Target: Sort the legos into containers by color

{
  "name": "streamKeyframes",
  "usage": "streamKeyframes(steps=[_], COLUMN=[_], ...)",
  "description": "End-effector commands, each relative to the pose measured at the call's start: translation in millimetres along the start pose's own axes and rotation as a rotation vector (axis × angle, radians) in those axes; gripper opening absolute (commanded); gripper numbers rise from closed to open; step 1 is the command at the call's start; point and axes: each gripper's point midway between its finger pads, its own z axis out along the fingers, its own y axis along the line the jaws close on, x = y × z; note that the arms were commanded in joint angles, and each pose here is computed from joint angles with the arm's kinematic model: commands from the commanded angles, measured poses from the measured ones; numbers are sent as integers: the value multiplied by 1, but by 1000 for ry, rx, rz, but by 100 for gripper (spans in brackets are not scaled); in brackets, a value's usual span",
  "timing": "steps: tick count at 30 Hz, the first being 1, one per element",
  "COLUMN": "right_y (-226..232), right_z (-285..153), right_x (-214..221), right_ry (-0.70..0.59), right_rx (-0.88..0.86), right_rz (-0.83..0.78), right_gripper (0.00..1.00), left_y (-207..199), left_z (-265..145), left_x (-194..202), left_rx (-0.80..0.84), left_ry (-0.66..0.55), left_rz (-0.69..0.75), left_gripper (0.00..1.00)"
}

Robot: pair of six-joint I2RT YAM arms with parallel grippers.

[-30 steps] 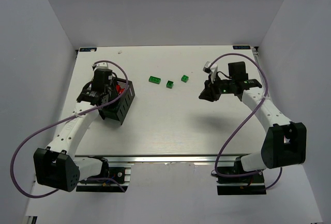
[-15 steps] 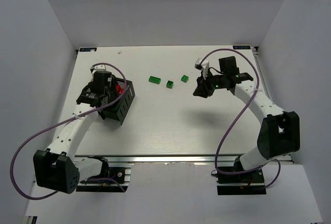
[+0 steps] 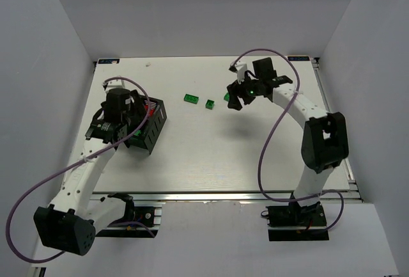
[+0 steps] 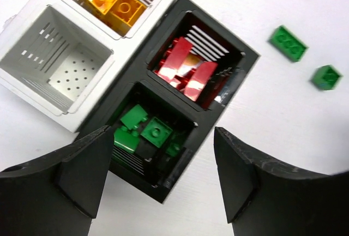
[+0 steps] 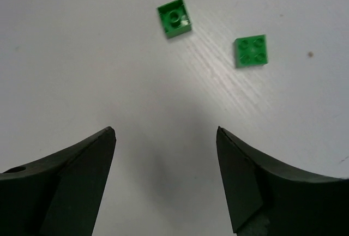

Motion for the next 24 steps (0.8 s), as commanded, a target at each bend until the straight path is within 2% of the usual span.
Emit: streamKeyframes(steps=[1, 2, 9, 14, 24], right_y=[-29, -33, -85, -105, -110], right_z=[13, 19, 78, 93, 121], right_x=[-21, -21, -3, -15, 2], right_ry=[-13, -7, 127, 103, 132], right_rx=[94, 97, 175, 201, 151], right_rz=[38, 31, -2, -90, -114], right_gripper=[80, 89, 90, 87, 79], left_y=[-15, -14, -9, -8, -7], left_z=[-23, -24, -38, -38, -37], left_x=[-21, -17, -5, 4, 3], left_rx=[99, 103, 136, 144, 135], left_ry=[-66, -62, -79, -64, -60], left_rz=[-93, -104, -156, -169, -161], left_gripper=[83, 83, 84, 85, 85])
